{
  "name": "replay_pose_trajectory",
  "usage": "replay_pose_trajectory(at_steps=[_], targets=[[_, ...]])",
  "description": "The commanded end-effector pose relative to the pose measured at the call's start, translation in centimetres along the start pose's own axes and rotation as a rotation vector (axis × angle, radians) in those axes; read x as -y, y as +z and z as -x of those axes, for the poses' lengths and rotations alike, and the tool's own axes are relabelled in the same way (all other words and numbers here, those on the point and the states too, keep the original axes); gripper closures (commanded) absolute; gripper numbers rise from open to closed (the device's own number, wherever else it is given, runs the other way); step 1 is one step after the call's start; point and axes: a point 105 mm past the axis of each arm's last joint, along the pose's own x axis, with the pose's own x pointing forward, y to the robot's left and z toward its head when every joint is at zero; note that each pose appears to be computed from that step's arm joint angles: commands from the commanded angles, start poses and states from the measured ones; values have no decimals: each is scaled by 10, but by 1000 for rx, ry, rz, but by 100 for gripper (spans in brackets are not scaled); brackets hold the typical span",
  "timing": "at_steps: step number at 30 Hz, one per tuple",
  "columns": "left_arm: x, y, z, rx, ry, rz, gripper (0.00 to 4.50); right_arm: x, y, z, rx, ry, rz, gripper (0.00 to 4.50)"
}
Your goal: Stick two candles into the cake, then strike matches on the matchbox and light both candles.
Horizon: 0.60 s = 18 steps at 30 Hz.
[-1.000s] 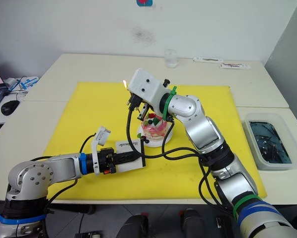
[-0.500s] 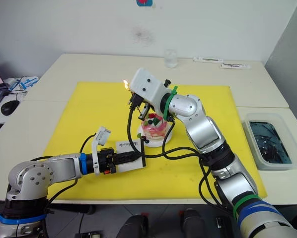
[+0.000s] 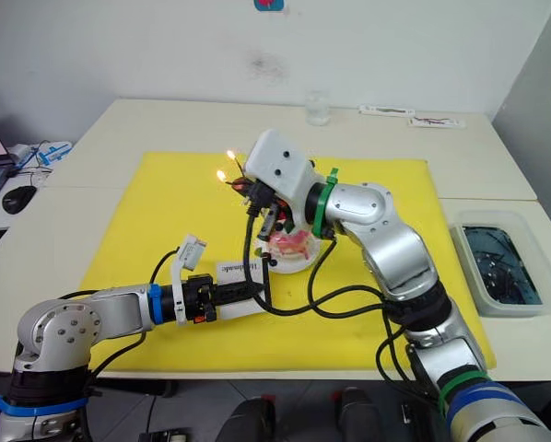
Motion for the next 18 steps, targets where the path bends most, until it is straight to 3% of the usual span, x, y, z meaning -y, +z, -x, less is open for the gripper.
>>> replay_pose_trajectory(at_steps=[1, 9, 18], targets=[[14, 3, -1, -14, -70, -29, 450, 3, 7, 30, 15, -9, 7, 449], [19, -2, -3, -38, -105, -25, 450, 4, -22, 105, -155, -108, -44, 449], [29, -9, -7, -74, -165, -29, 450, 50, -70, 225, -491, -534, -50, 449]])
